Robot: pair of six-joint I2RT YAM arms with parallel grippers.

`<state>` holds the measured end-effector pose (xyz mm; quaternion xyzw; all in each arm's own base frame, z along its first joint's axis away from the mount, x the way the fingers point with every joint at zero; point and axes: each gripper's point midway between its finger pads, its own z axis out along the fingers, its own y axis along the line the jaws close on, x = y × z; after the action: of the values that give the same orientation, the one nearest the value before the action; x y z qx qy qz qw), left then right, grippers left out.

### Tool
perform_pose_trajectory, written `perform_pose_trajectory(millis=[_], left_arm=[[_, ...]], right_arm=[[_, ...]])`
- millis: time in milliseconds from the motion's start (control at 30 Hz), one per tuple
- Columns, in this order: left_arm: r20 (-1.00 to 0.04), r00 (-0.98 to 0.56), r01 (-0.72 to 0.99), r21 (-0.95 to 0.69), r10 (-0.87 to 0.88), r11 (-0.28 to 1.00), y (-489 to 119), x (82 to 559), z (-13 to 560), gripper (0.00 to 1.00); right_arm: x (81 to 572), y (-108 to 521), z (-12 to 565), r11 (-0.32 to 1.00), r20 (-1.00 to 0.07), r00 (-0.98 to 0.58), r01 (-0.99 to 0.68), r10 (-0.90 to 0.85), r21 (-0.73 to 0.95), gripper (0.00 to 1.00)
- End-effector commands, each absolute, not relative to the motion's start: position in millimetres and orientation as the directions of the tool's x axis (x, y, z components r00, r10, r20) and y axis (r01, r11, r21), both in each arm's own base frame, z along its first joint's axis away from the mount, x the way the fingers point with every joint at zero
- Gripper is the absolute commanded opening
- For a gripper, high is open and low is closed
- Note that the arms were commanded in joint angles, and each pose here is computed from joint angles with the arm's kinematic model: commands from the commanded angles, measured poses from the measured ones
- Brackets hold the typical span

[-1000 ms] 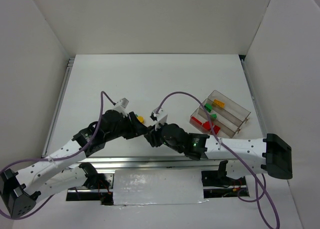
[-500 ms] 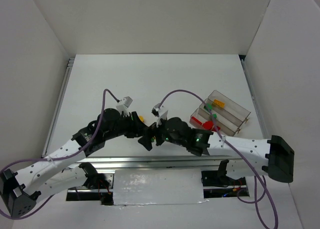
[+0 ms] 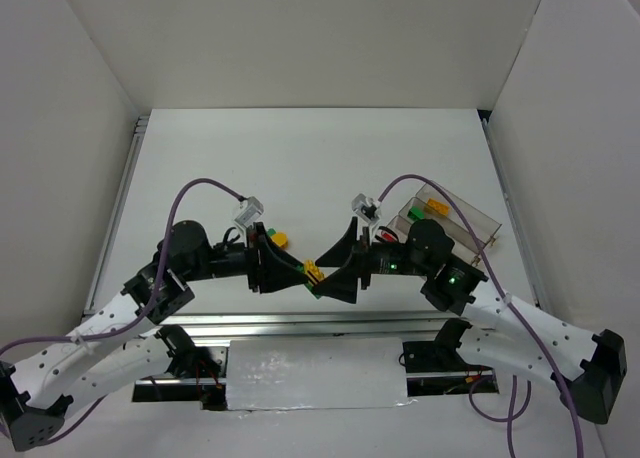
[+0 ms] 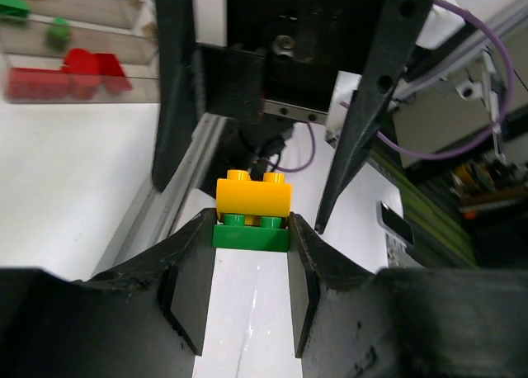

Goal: Sort the legos into containers by color

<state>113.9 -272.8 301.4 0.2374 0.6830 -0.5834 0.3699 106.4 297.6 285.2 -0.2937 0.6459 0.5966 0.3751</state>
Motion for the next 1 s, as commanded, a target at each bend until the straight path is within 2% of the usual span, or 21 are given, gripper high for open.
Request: perform_pose_trajectory(millis=[0, 67, 100, 133, 167, 267, 367, 400, 433, 633, 867, 900, 933, 967], left_arm=[[-0.839, -0.538, 0.841, -0.541, -0.079, 0.019, -280, 91, 323, 0.00], [-0.841, -0.535, 0.843, -0.538, -0.077, 0.019, -280, 91, 323, 0.00], [-0.843, -0.533, 0.844, -0.536, -0.074, 0.019, -281, 91, 322, 0.00], [-0.844, -0.531, 0.846, -0.533, -0.070, 0.013, -281, 90, 321, 0.00], [-0.845, -0.530, 0.846, -0.532, -0.068, 0.015, -281, 90, 321, 0.00], [-0.851, -0.523, 0.851, -0.525, -0.059, 0.023, -280, 91, 319, 0.00], [-0.854, -0.518, 0.854, -0.520, -0.051, 0.027, -280, 90, 316, 0.00], [-0.856, -0.514, 0.856, -0.516, -0.050, 0.028, -279, 90, 317, 0.00], [-0.859, -0.511, 0.858, -0.512, -0.047, 0.028, -279, 90, 317, 0.00], [-0.889, -0.455, 0.890, -0.456, -0.046, 0.023, -268, 80, 325, 0.00], [-0.892, -0.450, 0.883, -0.452, -0.047, 0.129, -259, 90, 318, 0.00], [-0.885, -0.464, 0.872, -0.464, -0.036, 0.155, -258, 92, 314, 0.00], [-0.888, -0.458, 0.870, -0.457, -0.041, 0.183, -256, 95, 317, 0.00], [-0.886, -0.460, 0.844, -0.458, -0.062, 0.279, -251, 111, 315, 0.00]], right_arm=[[83, 303, 304, -0.062, -0.833, -0.551, -0.834, 0.051, 0.548, 1.00], [81, 305, 306, -0.082, -0.825, -0.563, -0.825, 0.042, 0.559, 0.93], [80, 306, 306, -0.095, -0.825, -0.564, -0.824, 0.034, 0.559, 0.86], [80, 306, 306, -0.098, -0.824, -0.566, -0.822, 0.032, 0.561, 0.70], [79, 307, 306, -0.104, -0.826, -0.562, -0.824, 0.035, 0.556, 0.64], [79, 306, 304, -0.100, -0.827, -0.561, -0.825, 0.028, 0.556, 0.55], [79, 304, 301, -0.089, -0.834, -0.552, -0.832, 0.027, 0.548, 0.41], [80, 303, 301, -0.077, -0.839, -0.543, -0.838, 0.033, 0.540, 0.11], [81, 303, 300, -0.068, -0.838, -0.545, -0.837, 0.033, 0.542, 0.00], [90, 286, 300, -0.019, -0.857, -0.509, -0.860, 0.080, 0.510, 0.00], [107, 270, 292, 0.034, -0.839, -0.530, -0.843, 0.122, 0.537, 0.00], [117, 266, 280, 0.105, -0.820, -0.562, -0.814, 0.107, 0.572, 0.00], [141, 260, 280, 0.226, -0.818, -0.552, -0.786, 0.165, 0.576, 0.00], [163, 252, 274, 0.339, -0.818, -0.538, -0.745, 0.203, 0.574, 0.00]])
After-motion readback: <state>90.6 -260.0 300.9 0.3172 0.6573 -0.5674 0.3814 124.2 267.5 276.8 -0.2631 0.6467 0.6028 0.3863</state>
